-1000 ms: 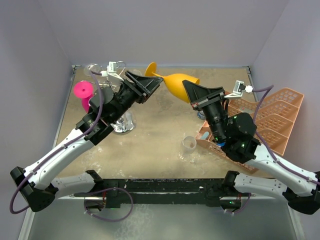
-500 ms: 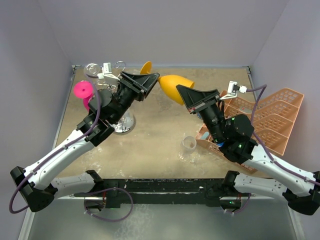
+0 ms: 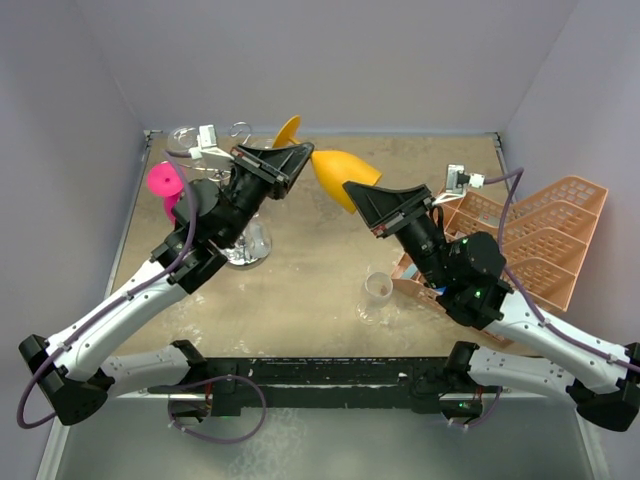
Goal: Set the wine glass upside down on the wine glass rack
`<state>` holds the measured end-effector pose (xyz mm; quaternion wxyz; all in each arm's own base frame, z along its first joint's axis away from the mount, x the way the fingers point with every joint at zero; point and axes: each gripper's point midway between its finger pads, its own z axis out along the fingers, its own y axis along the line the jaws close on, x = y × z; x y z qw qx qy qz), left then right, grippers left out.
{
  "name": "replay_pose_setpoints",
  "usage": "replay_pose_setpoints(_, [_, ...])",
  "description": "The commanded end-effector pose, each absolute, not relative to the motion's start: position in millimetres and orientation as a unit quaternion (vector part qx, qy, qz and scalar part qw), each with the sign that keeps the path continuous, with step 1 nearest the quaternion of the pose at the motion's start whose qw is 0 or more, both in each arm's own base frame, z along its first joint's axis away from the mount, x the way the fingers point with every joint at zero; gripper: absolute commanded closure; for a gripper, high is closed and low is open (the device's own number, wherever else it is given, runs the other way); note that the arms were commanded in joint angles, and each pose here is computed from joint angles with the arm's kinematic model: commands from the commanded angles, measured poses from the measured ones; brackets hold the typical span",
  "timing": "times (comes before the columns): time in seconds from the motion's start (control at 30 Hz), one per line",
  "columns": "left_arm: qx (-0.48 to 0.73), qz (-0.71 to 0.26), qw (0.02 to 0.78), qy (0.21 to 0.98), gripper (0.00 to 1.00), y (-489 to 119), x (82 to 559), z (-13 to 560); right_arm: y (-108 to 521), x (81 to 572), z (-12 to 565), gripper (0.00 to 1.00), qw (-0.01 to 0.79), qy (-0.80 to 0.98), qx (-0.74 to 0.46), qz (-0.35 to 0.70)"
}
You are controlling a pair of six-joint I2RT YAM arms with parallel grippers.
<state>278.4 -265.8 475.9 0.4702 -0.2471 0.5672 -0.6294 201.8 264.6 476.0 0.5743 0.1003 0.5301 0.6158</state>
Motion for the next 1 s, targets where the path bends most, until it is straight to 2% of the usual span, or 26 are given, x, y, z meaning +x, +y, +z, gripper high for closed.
replay_pose_setpoints(0.0, [-0.235,-0.628,0.515,0.534,1.00,-249.3,274.0,506.7,273.2,188.8,476.9,0.77,0.570,0.535,0.053,0.621])
replay_pose_setpoints(0.07, [-0.229,-0.614,0.532,0.536,1.00,-245.5,274.7,512.1,270.9,190.3,476.4,0.57,0.576,0.542,0.051,0.610])
replay_pose_setpoints(0.13, [-0.225,-0.597,0.551,0.538,1.00,-239.2,275.2,516.2,267.1,193.4,474.4,0.47,0.580,0.551,0.058,0.597])
replay_pose_setpoints(0.2, [-0.215,-0.579,0.572,0.540,1.00,-233.7,275.1,518.4,262.6,198.4,466.8,0.42,0.583,0.568,0.067,0.576])
replay_pose_setpoints(0.37, [-0.135,-0.532,0.621,0.559,1.00,-232.3,266.1,526.5,249.6,210.5,441.9,0.37,0.591,0.607,0.094,0.524])
replay_pose_setpoints(0.6, [-0.015,-0.455,0.653,0.605,1.00,-235.3,255.0,507.9,237.8,201.5,453.2,0.29,0.623,0.600,0.046,0.499])
replay_pose_setpoints(0.8, [0.095,-0.407,0.667,0.617,1.00,-239.0,240.9,491.9,226.3,192.8,472.1,0.29,0.622,0.582,0.057,0.520])
replay_pose_setpoints(0.97, [0.170,-0.397,0.676,0.597,1.00,-250.3,232.8,484.5,236.3,191.8,502.9,0.33,0.603,0.567,0.073,0.556])
